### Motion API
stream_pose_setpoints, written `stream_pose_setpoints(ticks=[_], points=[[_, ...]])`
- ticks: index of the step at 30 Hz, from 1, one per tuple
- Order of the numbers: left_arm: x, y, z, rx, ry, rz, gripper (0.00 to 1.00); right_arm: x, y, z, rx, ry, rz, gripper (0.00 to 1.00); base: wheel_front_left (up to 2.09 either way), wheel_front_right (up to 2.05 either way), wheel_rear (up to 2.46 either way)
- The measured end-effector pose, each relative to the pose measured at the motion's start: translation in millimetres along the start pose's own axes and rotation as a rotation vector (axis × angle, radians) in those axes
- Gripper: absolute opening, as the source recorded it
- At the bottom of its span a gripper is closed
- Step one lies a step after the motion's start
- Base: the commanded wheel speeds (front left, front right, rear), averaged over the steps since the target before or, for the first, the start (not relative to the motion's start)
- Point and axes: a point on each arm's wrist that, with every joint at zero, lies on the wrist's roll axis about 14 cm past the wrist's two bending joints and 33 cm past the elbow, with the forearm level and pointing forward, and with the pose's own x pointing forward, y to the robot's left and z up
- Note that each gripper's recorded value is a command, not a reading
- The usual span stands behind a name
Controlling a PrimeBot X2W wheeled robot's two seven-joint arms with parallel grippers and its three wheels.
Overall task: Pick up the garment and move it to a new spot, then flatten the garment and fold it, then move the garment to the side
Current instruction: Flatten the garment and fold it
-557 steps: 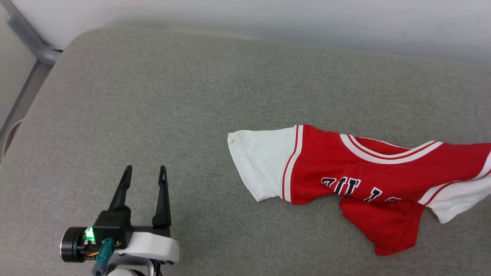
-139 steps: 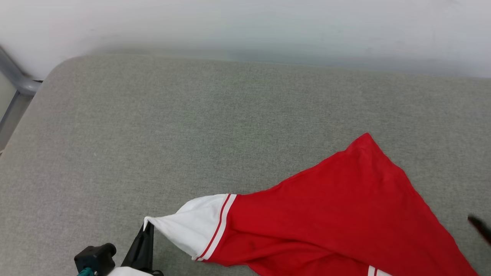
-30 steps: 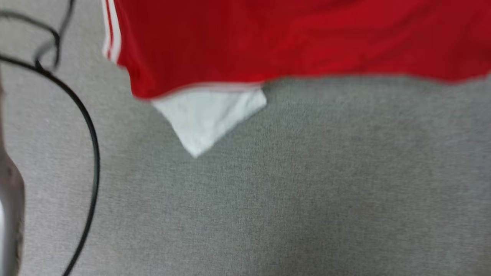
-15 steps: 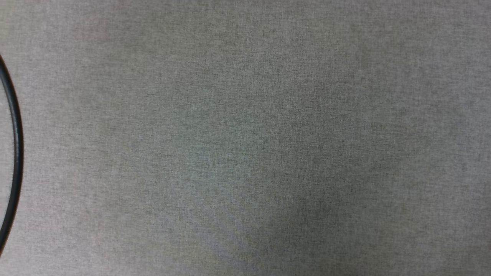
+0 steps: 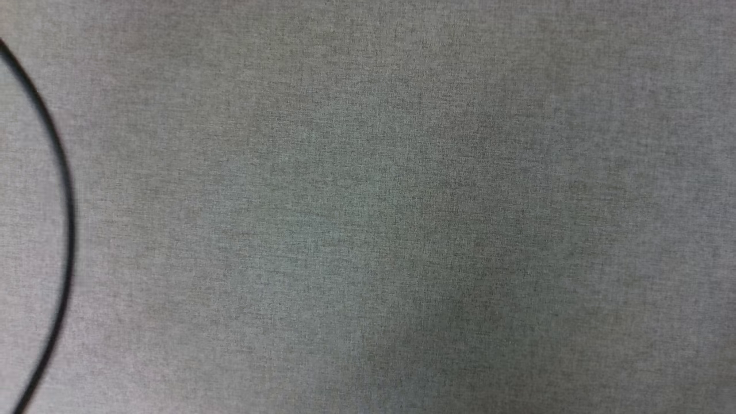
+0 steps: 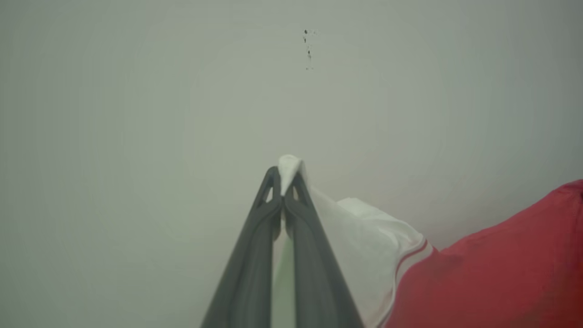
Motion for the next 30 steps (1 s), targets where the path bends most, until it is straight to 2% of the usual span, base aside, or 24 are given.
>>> stream_pose_setpoints(ticks=[5,12,23,30], points=[[-42,3,-47,-0.079,0.083,0.036,0.00,-18,10,-57,0.036,0.103,0.030,0.00,0.00,0.00,0.00],[-110,-8,-81,-0.145,0.206,0.061,0.00,-60,40,-103,0.085,0.196,0.110,0.00,0.00,0.00,0.00],[-229,-49,-75,-0.227,0.339,0.113,0.00,-168,83,-150,0.095,0.386,0.237,0.00,0.00,0.00,0.00],[-303,-67,-59,-0.275,0.448,0.171,0.00,-236,99,-165,0.142,0.485,0.249,0.00,0.00,0.00,0.00]])
